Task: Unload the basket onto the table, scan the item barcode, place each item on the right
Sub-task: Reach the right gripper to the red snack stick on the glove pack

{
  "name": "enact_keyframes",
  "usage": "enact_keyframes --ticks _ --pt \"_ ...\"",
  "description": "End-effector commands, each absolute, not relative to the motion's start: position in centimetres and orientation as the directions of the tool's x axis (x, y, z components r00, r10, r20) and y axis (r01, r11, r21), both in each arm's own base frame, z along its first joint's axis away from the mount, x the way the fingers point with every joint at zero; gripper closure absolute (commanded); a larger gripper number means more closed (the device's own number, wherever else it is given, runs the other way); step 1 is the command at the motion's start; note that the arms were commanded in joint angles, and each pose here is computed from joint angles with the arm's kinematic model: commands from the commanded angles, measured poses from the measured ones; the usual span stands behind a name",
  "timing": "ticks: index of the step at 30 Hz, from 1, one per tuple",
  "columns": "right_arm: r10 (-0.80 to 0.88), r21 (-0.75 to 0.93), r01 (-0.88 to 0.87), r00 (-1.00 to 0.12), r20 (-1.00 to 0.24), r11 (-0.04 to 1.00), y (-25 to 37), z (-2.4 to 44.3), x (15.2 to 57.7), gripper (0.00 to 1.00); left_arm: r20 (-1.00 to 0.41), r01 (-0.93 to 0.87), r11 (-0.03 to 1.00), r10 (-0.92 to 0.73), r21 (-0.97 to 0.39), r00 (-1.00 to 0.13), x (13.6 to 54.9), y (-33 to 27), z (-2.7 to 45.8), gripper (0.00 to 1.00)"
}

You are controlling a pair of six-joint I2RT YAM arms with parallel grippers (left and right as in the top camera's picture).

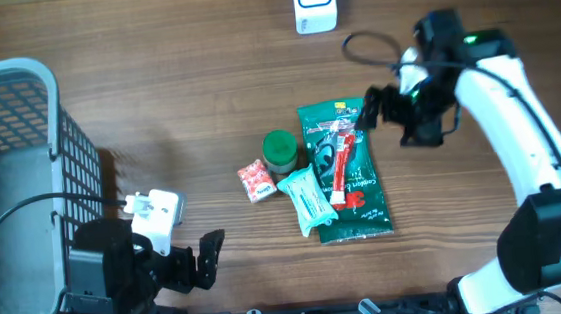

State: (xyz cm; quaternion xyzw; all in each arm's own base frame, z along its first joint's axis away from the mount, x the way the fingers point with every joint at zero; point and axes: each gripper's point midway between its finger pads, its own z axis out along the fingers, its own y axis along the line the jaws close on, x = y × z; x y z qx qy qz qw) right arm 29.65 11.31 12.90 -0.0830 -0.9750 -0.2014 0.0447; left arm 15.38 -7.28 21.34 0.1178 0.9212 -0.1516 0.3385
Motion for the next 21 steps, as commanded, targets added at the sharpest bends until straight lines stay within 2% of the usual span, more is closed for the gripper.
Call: enact_keyframes --ticks 1,3,6,8,10,12,17,19,21 --pt "0.061 0.404 0.094 -0.994 0.093 0.91 12.7 14.6 27.1 0.04 -0.669 0.33 0.925 0.126 -0.187 -0.733 15.4 -7.2 21.5 0.0" --pt "0.038 0.423 0.042 -0.999 0.018 0.905 12.8 16.7 25.7 0.04 -0.669 0.33 0.925 0.126 -0.187 -0.733 15.4 -7.2 21.5 0.0" --pt "0.042 0.463 -0.048 -0.982 -0.182 0.885 12.5 18.3 24.2 0.0 -0.669 0.33 0.925 0.126 -0.187 -0.732 15.4 -7.2 21.5 0.0" --pt "0.044 0.505 -0.111 -0.958 -0.284 0.856 13.1 16.3 24.1 0.0 -0.669 0.33 0.925 0.126 -0.187 -0.732 15.4 -7.2 21.5 0.0" --pt "0.043 0.556 -0.143 -0.951 -0.308 0.819 14.2 14.2 24.8 0.01 -0.669 0.33 0.925 0.126 -0.187 -0.732 15.4 -7.2 21.5 0.0" --pt "0.089 0.572 -0.082 -0.96 -0.265 0.816 14.4 10.4 25.5 0.05 -0.669 0.33 0.925 0.126 -0.187 -0.733 15.4 -7.2 21.5 0.0" --pt "0.045 0.587 -0.015 -0.995 -0.088 0.809 15.7 2.9 25.5 0.14 -0.669 0.33 0.925 0.126 -0.187 -0.733 15.4 -7.2 21.5 0.0" --pt "0.009 0.626 -0.002 -1.0 -0.014 0.78 17.1 1.2 24.6 0.21 -0.669 0.33 0.925 0.126 -0.187 -0.732 15.4 -7.2 21.5 0.0" --pt "-0.004 0.631 -0.012 -1.0 -0.014 0.775 17.5 0.7 24.7 0.21 -0.669 0.33 0.925 0.126 -0.187 -0.733 15.4 -7.2 21.5 0.0"
